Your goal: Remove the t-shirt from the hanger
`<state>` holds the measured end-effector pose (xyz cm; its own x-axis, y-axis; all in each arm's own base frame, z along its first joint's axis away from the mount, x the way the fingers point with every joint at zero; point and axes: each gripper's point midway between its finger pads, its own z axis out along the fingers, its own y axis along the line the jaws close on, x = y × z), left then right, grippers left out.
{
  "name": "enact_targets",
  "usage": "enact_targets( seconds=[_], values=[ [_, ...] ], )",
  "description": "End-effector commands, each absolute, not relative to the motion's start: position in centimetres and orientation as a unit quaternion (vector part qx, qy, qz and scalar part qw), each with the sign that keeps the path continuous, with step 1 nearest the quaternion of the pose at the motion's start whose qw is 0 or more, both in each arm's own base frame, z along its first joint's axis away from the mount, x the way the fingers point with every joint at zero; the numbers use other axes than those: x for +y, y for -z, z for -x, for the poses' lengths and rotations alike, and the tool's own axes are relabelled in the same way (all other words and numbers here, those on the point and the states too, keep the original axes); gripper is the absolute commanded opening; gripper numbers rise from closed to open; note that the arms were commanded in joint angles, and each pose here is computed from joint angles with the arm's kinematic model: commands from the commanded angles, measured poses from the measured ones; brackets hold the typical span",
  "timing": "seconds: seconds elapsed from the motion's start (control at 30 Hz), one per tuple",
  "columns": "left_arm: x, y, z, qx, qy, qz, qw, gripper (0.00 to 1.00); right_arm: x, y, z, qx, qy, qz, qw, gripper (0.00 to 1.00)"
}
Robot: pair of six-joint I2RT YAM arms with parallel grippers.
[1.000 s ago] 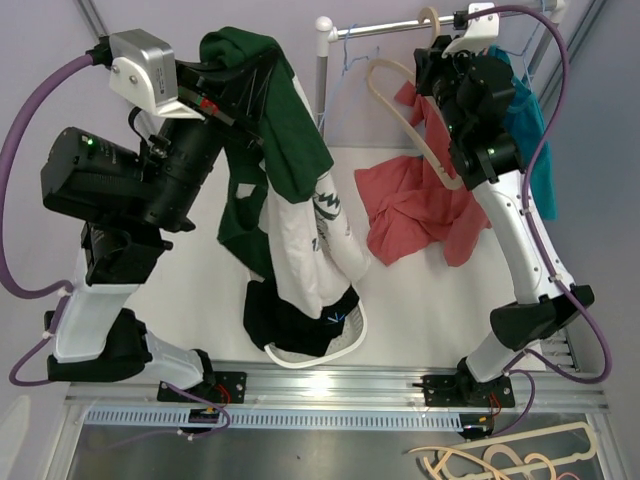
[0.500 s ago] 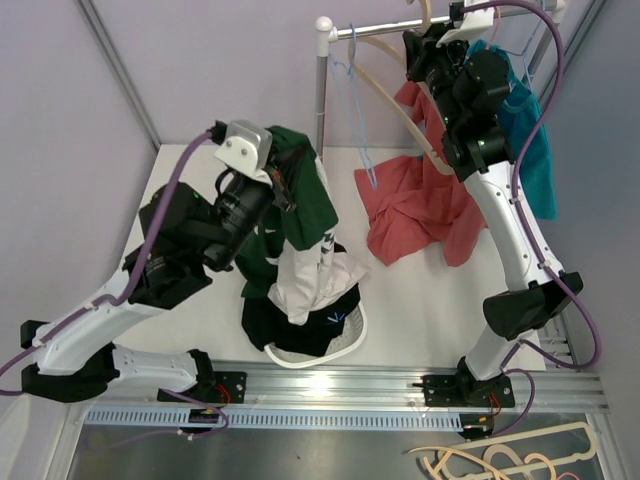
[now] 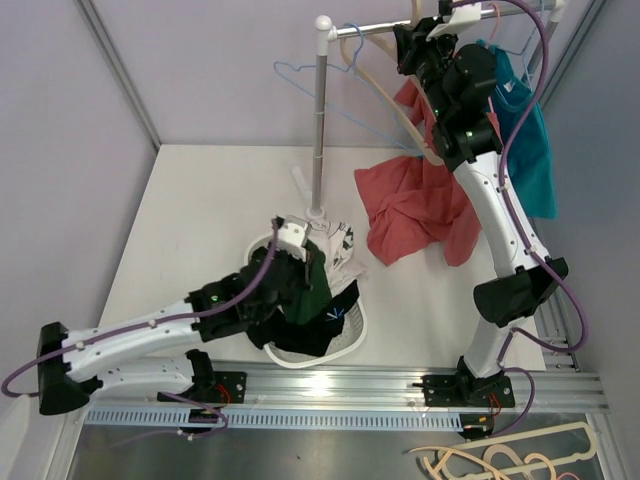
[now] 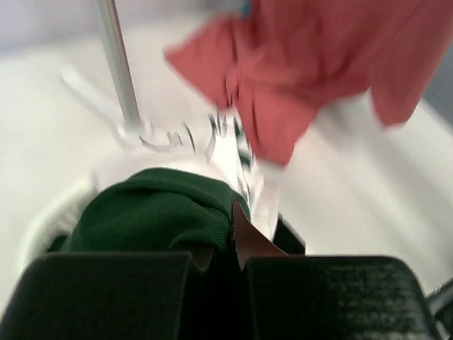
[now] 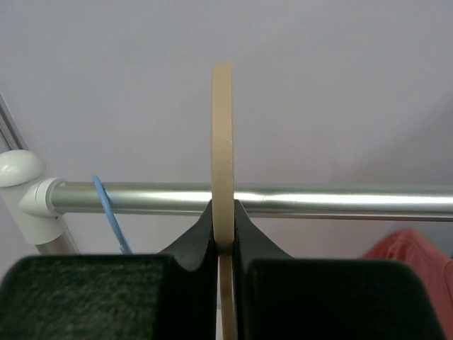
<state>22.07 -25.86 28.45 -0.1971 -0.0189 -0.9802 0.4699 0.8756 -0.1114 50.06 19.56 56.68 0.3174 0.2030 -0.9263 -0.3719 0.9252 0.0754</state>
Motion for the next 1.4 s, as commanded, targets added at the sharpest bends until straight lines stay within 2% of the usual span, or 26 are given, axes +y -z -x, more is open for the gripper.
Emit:
enact_targets(
  seconds=[0.0, 0.2, 0.33, 0.5, 0.7, 1.2, 1.3, 1.33, 1.37],
  values=[
    [-26.8, -22.5, -21.3, 0.8, 0.224, -0.102, 0.548, 0.01, 20.2, -58.1, -49.3, 0.531, -0.186, 0.082, 0.823, 0.0],
    [-25.5, -15.2, -20.9, 0.845, 0.187, -0.067, 0.496, 0.01, 21.7, -56.2, -49.8, 0.543, -0.198, 0.113, 0.808, 0.0],
    [-24.9, -10.2, -21.3, 0.894, 0.164, -0.034, 0.415, 0.01, 22.3, -54.8, -49.9, 0.555, -0.201, 0.124, 0.798, 0.0],
    [-24.8, -6.7, -22.1, 0.924, 0.13, -0.018, 0.358, 0.01, 22.4, -53.6, -49.9, 0.56, -0.192, 0.135, 0.794, 0.0],
    [-25.1, -5.1, -23.7, 0.936, 0.136, 0.004, 0.323, 0.01, 22.8, -52.2, -49.6, 0.567, -0.197, 0.146, 0.786, 0.0],
    [-21.9, -5.7, -25.2, 0.934, 0.09, 0.029, 0.345, 0.01, 26.2, -52.9, -46.2, 0.553, -0.243, 0.177, 0.777, 0.0],
    [-21.7, -6.3, -25.4, 0.931, 0.086, 0.027, 0.353, 0.02, 25.9, -53.0, -46.5, 0.557, -0.228, 0.163, 0.782, 0.26],
    [-21.5, -6.5, -25.5, 0.93, 0.082, 0.026, 0.358, 0.05, 25.7, -53.0, -46.6, 0.558, -0.222, 0.16, 0.783, 0.38],
    [-21.4, -6.8, -25.7, 0.928, 0.079, 0.027, 0.362, 0.08, 25.4, -53.4, -46.6, 0.557, -0.217, 0.156, 0.787, 0.4]
  ],
)
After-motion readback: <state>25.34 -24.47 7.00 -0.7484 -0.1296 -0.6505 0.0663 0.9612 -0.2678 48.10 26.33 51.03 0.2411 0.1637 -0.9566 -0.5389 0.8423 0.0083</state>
